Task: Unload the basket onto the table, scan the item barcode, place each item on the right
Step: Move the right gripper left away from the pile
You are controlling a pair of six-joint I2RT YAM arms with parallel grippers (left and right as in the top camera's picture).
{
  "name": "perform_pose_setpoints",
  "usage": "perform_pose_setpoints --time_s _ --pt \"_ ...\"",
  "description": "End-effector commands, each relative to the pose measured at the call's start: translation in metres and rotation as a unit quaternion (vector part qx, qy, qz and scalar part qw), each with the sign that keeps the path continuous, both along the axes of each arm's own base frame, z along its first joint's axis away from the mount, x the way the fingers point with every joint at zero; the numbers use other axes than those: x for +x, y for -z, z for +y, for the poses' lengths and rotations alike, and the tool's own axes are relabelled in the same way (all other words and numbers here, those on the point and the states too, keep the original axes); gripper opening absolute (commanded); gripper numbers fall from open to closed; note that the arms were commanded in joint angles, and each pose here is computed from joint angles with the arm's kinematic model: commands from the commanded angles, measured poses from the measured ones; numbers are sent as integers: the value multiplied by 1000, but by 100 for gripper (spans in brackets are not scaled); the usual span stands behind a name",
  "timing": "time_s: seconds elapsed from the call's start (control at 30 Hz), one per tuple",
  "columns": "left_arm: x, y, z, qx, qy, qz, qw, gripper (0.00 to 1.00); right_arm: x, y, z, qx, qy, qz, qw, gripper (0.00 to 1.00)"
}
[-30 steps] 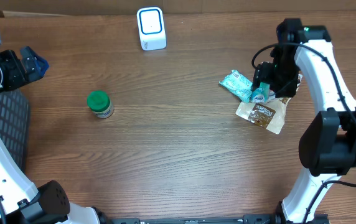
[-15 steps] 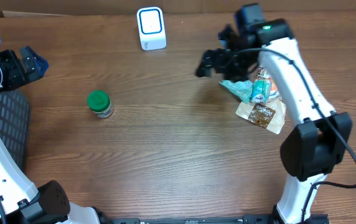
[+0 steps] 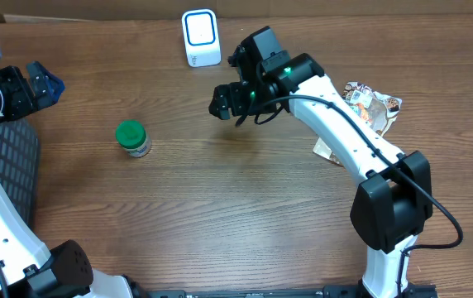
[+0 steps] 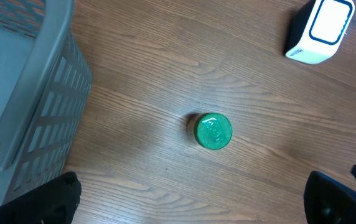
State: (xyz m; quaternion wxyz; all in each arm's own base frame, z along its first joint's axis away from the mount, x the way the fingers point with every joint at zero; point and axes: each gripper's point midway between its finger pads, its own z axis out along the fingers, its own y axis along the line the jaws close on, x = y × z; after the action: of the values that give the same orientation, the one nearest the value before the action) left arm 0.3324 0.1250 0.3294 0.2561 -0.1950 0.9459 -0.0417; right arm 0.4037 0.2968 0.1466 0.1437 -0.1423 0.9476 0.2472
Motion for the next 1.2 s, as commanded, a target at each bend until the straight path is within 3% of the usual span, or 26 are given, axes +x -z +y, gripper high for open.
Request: perform_pose_setpoints --time_s 0.0,0.4,0.6,0.83,0.87,0.97,1.07,1.1,1.17 --pt "2 2 1 5 6 4 1000 100 -4 2 8 -4 -3 -10 1000 90" --pt "3 2 -1 -12 -12 -1 1000 100 -9 6 0 -15 0 8 1000 91" --pt "15 4 -30 -78 31 -15 996 100 -8 6 -1 -15 -1 4 1000 91" --pt "44 88 -72 -117 113 86 983 97 -5 12 -14 -52 16 -1 999 95" --pt "45 104 -73 -114 109 112 981 85 -5 12 -14 -53 16 -1 998 95" --pt "42 146 -54 -48 26 199 979 65 -5 12 -14 -53 16 -2 998 95" --pt "36 171 -29 37 -69 249 965 13 -6 12 -14 -54 16 -1 998 95" --pt "35 177 -23 59 -96 258 960 5 -6 13 -14 -54 16 0 998 95" --pt "32 192 -17 83 -129 268 951 5 -7 13 -15 -55 16 1 998 95"
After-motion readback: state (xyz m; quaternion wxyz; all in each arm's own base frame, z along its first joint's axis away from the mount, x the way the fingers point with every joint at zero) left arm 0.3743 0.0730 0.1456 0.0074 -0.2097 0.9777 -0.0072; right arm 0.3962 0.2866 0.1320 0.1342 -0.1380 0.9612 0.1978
